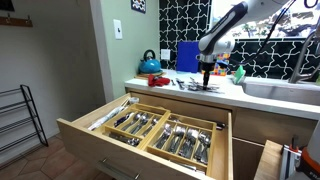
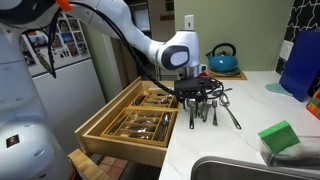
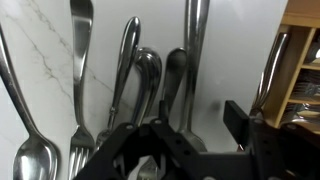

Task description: Pick up the spoon at the edge of the counter top and place it in the front right compartment of the opened drawer

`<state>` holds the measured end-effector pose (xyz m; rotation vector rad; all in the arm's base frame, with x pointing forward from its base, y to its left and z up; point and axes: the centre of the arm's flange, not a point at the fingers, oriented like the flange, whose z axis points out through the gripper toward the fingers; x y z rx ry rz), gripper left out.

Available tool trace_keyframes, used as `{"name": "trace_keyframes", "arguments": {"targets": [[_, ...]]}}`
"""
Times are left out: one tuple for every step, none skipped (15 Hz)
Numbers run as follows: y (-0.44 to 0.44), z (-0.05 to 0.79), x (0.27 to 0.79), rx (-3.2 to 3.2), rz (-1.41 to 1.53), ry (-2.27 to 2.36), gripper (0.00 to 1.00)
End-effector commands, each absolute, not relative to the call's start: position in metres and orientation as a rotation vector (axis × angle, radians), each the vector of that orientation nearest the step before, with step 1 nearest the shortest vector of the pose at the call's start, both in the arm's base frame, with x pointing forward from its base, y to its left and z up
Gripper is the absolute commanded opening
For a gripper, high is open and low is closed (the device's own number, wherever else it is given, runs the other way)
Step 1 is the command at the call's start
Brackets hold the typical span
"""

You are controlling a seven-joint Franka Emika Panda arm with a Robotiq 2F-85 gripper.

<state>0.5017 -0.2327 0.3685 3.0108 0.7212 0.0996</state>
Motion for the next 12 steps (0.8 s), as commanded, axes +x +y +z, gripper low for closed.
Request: {"name": "trace_keyframes", "arguments": {"targets": [[-0.2396,0.3601,0.5131,3.022,0.132,0.746,0.54],[-0.2392,0.3597,0.5151,3.022,0.133,0.748,0.52],[-0.239,0.3592,0.5166,3.024,0.134,0.75,0.5],[-0.2387,0.3589,0.5179,3.024,0.133,0.753,0.5],[-0.2384,0.3583,0.5189,3.025,0.131,0.754,0.45],[-0.2385,0.3587,0.52,3.023,0.13,0.754,0.48],[-0.2386,0.3596,0.5206,3.022,0.129,0.755,0.43],[-0.2387,0.3596,0.5211,3.023,0.128,0.754,0.45],[-0.2387,0.3598,0.5216,3.024,0.127,0.754,0.46],[-0.2382,0.3599,0.5215,3.024,0.124,0.753,0.44],[-0.2373,0.3602,0.5213,3.024,0.119,0.756,0.45],[-0.2363,0.3607,0.5207,3.022,0.116,0.753,0.43]]}}
